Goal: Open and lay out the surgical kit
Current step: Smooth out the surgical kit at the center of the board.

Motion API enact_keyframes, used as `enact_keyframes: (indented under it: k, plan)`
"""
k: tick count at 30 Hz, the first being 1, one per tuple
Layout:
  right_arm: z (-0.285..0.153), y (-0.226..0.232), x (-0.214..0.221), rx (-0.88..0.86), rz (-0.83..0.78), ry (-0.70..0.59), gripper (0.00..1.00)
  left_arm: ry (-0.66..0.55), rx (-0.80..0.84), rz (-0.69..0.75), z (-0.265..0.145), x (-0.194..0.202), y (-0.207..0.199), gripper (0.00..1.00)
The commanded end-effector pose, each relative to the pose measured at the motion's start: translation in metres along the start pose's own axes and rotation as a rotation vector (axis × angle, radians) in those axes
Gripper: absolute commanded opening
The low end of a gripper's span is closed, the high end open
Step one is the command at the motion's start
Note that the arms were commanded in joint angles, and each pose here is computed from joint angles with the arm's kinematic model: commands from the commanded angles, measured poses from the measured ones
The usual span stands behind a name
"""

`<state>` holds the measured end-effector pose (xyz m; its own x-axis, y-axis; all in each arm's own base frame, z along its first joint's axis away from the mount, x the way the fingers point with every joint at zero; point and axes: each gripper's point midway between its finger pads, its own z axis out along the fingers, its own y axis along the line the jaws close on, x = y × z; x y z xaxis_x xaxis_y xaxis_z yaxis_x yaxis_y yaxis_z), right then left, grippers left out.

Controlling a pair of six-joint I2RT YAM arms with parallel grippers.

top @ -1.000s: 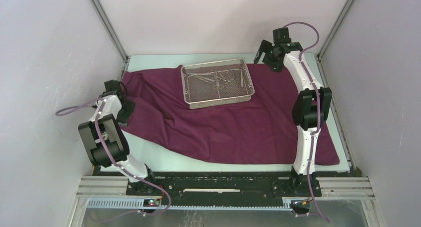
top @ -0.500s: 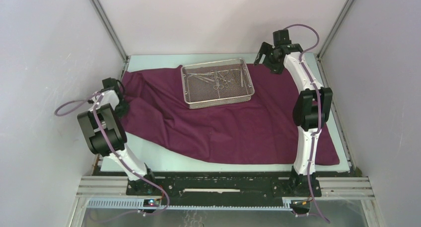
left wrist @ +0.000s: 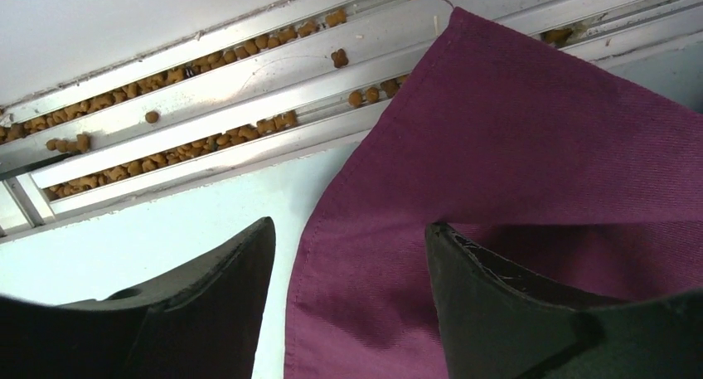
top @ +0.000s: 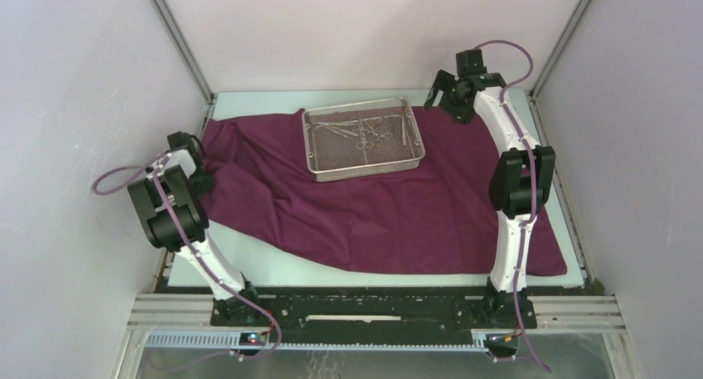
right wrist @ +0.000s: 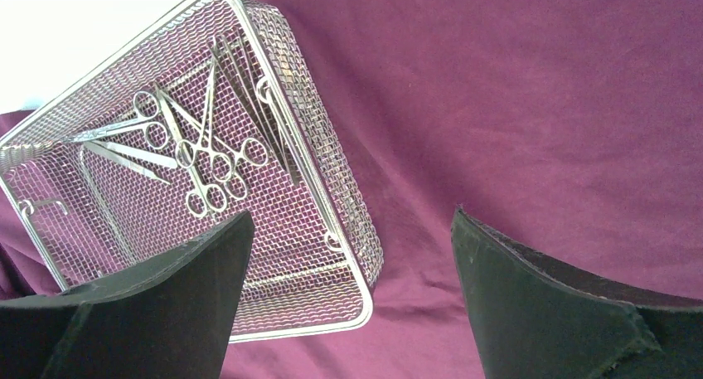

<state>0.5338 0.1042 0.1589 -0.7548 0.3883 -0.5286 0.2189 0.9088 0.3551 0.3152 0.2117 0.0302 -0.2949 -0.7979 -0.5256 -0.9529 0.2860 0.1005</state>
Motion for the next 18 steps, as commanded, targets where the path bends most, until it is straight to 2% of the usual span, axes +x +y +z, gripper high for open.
enact_keyframes:
  k: [1,8,18]
  plan:
    - [-0.032,0.014,-0.023,-0.038,-0.018,-0.088,0.98,0.006,0.063,0.006,0.002,-0.012,-0.014,0.70]
    - [-0.037,0.018,-0.026,-0.050,-0.022,-0.101,0.98,0.045,0.101,-0.030,0.007,-0.006,-0.014,0.72]
    - [-0.038,0.024,-0.023,-0.049,-0.036,-0.107,0.98,0.121,0.172,-0.064,0.019,-0.003,-0.019,0.63]
